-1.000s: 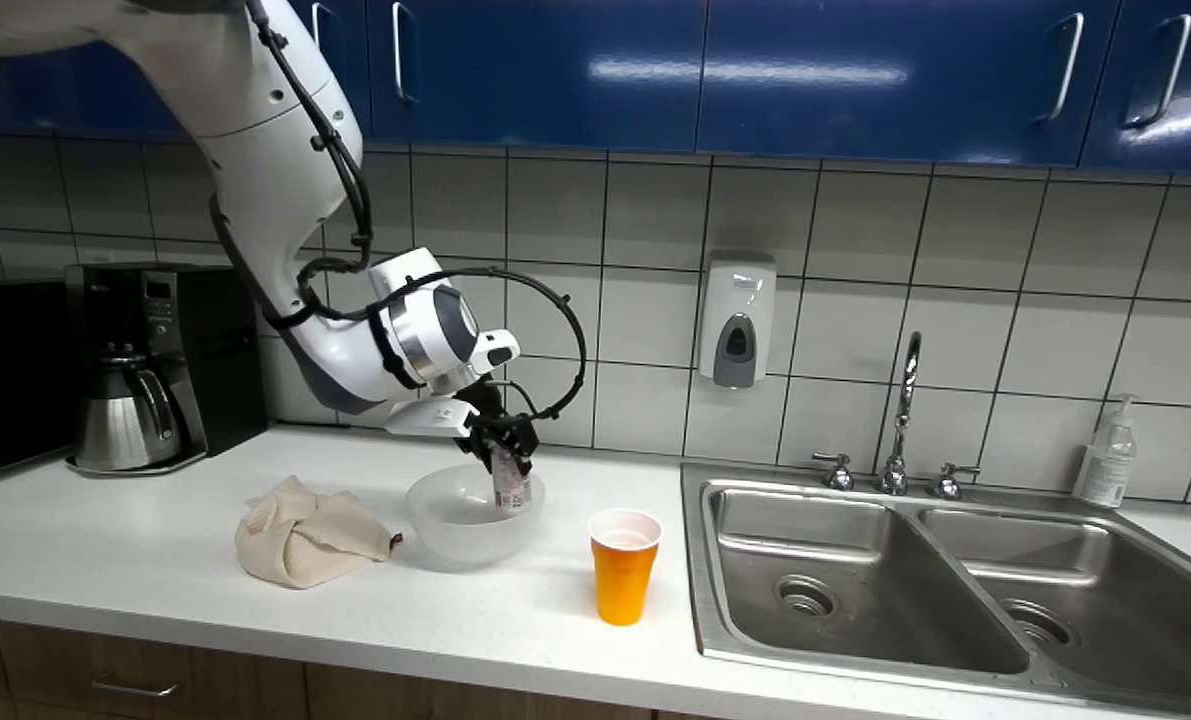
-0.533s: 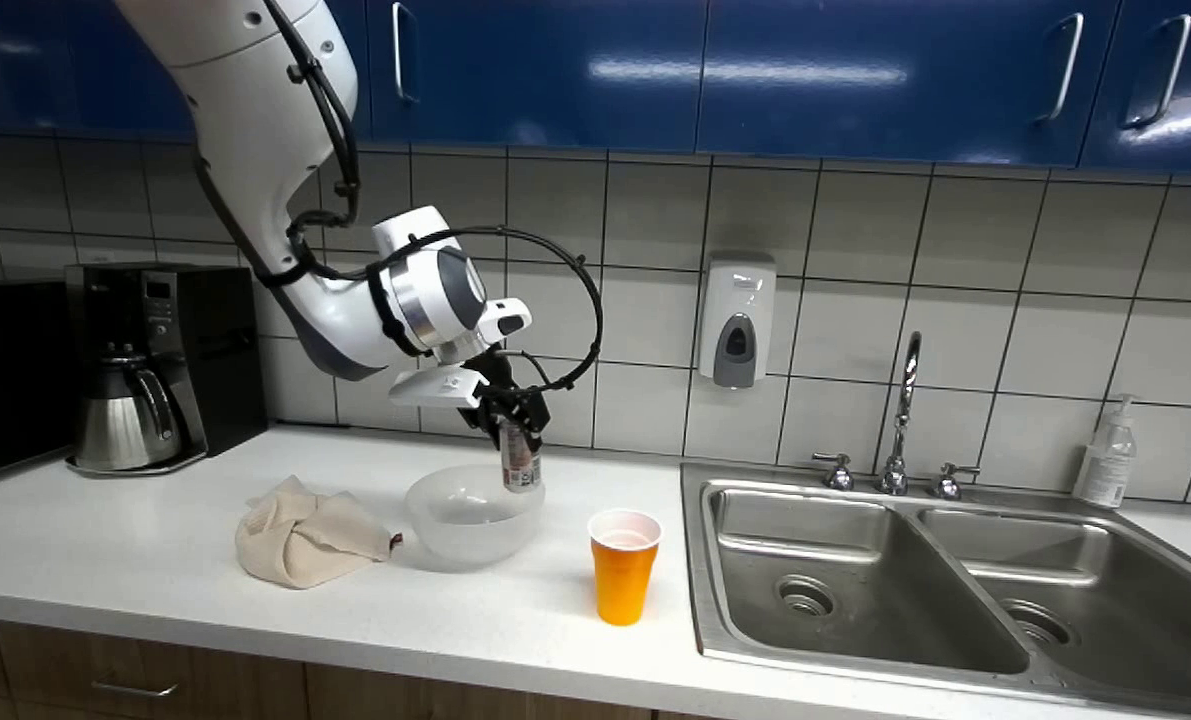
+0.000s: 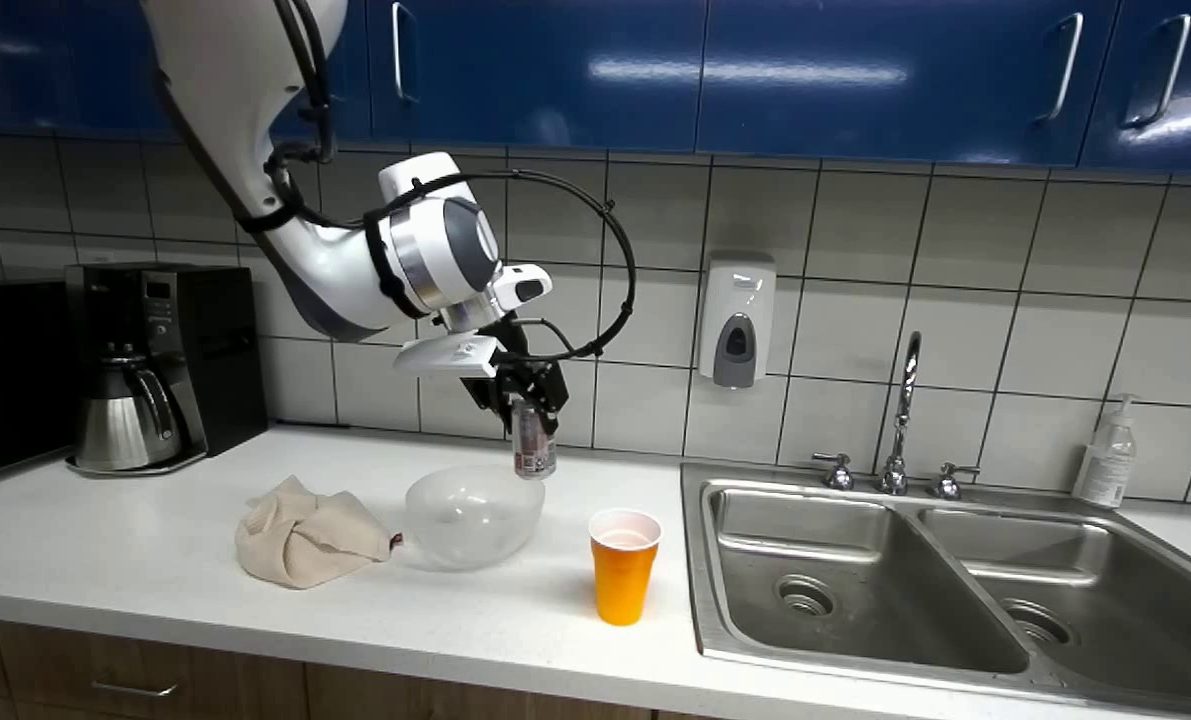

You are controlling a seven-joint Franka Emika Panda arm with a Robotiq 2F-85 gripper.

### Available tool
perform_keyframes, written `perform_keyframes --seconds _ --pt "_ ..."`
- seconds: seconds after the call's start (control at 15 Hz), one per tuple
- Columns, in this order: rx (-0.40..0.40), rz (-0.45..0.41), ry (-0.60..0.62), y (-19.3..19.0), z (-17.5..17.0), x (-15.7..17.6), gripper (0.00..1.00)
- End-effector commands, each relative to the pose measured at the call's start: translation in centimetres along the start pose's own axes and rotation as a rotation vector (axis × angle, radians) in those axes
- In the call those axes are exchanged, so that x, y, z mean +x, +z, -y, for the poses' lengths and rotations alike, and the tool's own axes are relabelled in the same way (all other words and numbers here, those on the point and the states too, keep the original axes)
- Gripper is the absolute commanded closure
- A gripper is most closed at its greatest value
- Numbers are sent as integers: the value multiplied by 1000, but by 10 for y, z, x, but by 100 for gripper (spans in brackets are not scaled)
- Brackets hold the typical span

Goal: Bring the can closer to the cup

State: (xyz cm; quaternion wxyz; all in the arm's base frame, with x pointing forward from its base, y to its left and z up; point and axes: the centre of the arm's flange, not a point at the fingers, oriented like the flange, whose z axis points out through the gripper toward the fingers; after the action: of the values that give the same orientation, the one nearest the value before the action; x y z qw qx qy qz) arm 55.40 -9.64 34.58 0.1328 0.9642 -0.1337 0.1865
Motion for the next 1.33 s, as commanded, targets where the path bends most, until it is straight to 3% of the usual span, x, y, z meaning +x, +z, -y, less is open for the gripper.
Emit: perform_keyframes --seconds 0.0,0.47,1.27 --pt "13 6 -27 -40 -26 -25 60" --pt "12 14 -22 -49 -44 -67 60" --pt "-31 -3 -41 1 -58 -138 60"
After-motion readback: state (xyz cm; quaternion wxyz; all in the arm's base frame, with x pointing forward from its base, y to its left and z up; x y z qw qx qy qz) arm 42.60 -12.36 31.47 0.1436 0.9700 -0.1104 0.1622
